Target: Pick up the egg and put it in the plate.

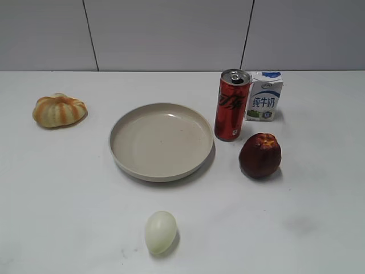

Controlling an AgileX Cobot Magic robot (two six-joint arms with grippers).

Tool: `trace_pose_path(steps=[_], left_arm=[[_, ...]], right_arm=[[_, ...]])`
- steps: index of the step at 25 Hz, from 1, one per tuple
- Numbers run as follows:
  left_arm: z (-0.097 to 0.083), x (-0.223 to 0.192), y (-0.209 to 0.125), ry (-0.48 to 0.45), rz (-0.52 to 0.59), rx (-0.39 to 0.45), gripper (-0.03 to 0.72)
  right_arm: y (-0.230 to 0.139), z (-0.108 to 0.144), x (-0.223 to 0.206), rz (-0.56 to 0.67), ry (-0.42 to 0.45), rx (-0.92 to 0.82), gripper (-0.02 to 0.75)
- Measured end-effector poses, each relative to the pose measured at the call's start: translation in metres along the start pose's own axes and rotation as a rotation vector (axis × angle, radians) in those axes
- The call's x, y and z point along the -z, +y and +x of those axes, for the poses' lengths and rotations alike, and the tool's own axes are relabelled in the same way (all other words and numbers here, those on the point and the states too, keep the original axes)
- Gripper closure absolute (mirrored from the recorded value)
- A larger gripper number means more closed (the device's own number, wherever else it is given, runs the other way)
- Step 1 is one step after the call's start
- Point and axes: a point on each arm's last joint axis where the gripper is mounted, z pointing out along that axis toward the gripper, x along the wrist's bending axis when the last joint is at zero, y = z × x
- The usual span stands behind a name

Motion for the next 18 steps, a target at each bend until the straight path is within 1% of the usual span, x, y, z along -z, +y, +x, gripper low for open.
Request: trace_pose_path(steps=[3,6,7,11,14,16,18], left_arm=[[-0.002,-0.015,0.011,-0.053,0.089,-0.098,0.155],[-0.007,-0.041,0.028,-0.151,0.185,-0.179,0.155],[-0.008,-0.052,0.033,-0.187,0.211,-0.191,0.155],[-0.018,-0.089,0.052,-0.306,0.258,-0.272,0.155],[-0.032,-0.117,0.061,-0.399,0.347,-0.377,0.155],[-0.046,-0.133,0.066,-0.463,0.398,-0.441,0.155],[-0.061,-0.151,0.07,-0.515,0.452,-0.488,0.155]], right_arm=[[0.0,0.0,0.0,0.0,0.0,0.0,0.259],[0.0,0.0,0.0,0.0,0.0,0.0,0.259],[0.0,0.0,0.0,0.0,0.0,0.0,0.259],[0.0,0.0,0.0,0.0,0.0,0.0,0.259],[0.0,0.0,0.0,0.0,0.0,0.0,0.259],[0.0,0.0,0.0,0.0,0.0,0.0,0.259],[0.0,0.0,0.0,0.0,0.0,0.0,0.259]])
